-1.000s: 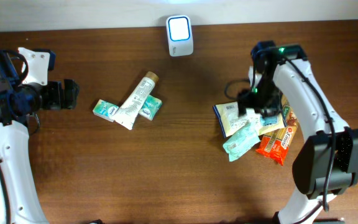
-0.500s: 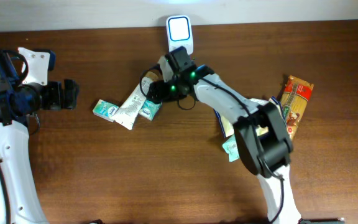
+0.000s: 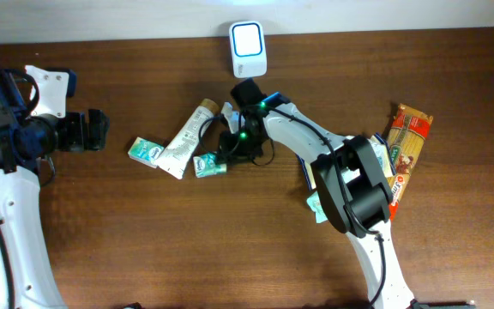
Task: Scan the item barcode
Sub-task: 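Reach the right gripper to the pile and grasp the blue tissue pack, then hold the blue tissue pack up to the scanner with the right gripper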
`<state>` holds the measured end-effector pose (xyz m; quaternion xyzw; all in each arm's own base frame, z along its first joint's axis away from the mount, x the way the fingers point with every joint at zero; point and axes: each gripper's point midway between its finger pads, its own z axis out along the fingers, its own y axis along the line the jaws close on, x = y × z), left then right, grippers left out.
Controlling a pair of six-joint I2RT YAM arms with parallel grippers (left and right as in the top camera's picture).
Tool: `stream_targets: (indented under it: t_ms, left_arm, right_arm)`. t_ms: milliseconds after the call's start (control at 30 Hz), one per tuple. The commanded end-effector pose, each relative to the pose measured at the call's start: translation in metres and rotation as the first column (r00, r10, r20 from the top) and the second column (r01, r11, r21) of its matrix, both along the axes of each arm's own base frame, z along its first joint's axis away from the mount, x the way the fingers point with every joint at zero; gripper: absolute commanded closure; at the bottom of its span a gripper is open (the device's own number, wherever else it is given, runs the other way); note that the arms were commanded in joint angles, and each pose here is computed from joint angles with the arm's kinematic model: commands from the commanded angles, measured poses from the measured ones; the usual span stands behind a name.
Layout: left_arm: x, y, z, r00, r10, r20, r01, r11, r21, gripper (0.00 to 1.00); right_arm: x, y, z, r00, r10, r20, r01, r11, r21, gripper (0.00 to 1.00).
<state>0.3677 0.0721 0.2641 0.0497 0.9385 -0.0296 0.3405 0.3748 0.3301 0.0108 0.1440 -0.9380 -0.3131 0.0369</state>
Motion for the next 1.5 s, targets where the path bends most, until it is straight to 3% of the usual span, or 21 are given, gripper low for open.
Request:
stream_targets:
  t_ms: [0,100,233,300,567,667,767,800,900,967,1033,1133,1233,1267,1333,1400,1467]
  left_arm:
    - [0.001,-0.003,0.002,1.000,-0.021,0.008,0.021,1.000,-0.002,0.01]
    - [0.001,-0.003,0.002,1.000,-0.020,0.008,0.020,1.000,-0.002,0.01]
    - [0.001,-0.003,0.002,1.000,-0.020,0.008,0.020,1.000,-0.002,0.01]
    - [0.001,-0.003,0.002,1.000,-0.020,0.008,0.020,1.000,-0.002,0.01]
    - [0.001,-0.003,0.001,1.000,-0.021,0.007,0.021,1.000,-0.003,0.01]
    - [0.001,-0.003,0.002,1.000,-0.020,0.008,0.020,1.000,-0.002,0.01]
    - [0.001,-0.003,0.002,1.000,-0.021,0.008,0.021,1.000,-0.002,0.01]
    - [0.001,-0.003,0.002,1.000,-0.021,0.008,0.021,1.000,-0.002,0.01]
    - [0.001,-0.003,0.002,1.000,-0.021,0.008,0.021,1.000,-0.002,0.01]
    - [0.001,-0.003,0.002,1.000,-0.021,0.008,0.021,1.000,-0.002,0.01]
    - [0.001,-0.003,0.001,1.000,-0.020,0.007,0.020,1.000,-0.003,0.01]
    - [0.001,-0.003,0.002,1.000,-0.021,0.008,0.021,1.000,-0.002,0.01]
    - [0.001,-0.003,0.002,1.000,-0.020,0.008,0.020,1.000,-0.002,0.01]
    - [0.001,-0.003,0.002,1.000,-0.021,0.008,0.021,1.000,-0.002,0.01]
    - [0.001,-0.003,0.002,1.000,-0.021,0.008,0.021,1.000,-0.002,0.01]
    - [0.001,-0.003,0.002,1.000,-0.021,0.008,0.021,1.000,-0.002,0.01]
    - [0.001,-0.003,0.002,1.000,-0.020,0.008,0.020,1.000,-0.002,0.01]
  right_arm:
    - [-0.015,0.006,0.019,0.998,0.054,-0.026,-0.055,0.998,-0.028,0.64]
    - [-0.025,0.009,0.021,0.992,0.126,-0.009,-0.126,0.991,-0.034,0.61]
    - [0.021,-0.012,0.028,0.990,0.066,0.124,-0.056,0.995,-0.088,0.43]
    - [0.033,-0.016,0.028,0.984,0.071,0.166,-0.059,0.996,-0.074,0.43]
    - [-0.016,0.013,-0.007,0.954,0.274,0.125,-0.268,0.961,-0.061,0.44]
    - [-0.023,0.012,-0.020,0.959,0.272,0.080,-0.266,0.961,-0.074,0.58]
    - [-0.022,0.011,-0.020,0.960,0.269,0.078,-0.263,0.962,-0.074,0.94]
    - [-0.021,0.009,-0.017,0.965,0.252,0.067,-0.247,0.966,-0.075,0.96]
    - [-0.011,0.009,0.032,0.976,0.213,0.047,-0.216,0.974,0.072,0.96]
    - [-0.001,0.015,0.095,0.967,0.218,0.129,-0.246,0.931,0.271,0.96]
    - [0.003,0.008,0.175,0.952,0.198,0.234,-0.292,0.819,0.494,0.96]
    - [0.008,-0.022,0.242,0.949,0.125,0.290,-0.286,0.730,0.620,0.96]
    - [0.006,-0.042,0.285,0.953,0.095,0.289,-0.286,0.605,0.743,0.96]
    - [0.008,-0.046,0.287,0.953,0.086,0.289,-0.281,0.600,0.749,0.96]
    - [0.018,-0.048,0.268,0.952,0.065,0.299,-0.258,0.693,0.673,0.96]
    - [0.038,-0.053,0.221,0.958,0.013,0.285,-0.143,0.888,0.438,0.96]
    - [0.060,-0.072,0.177,0.943,-0.056,0.327,0.017,0.992,0.122,0.96]
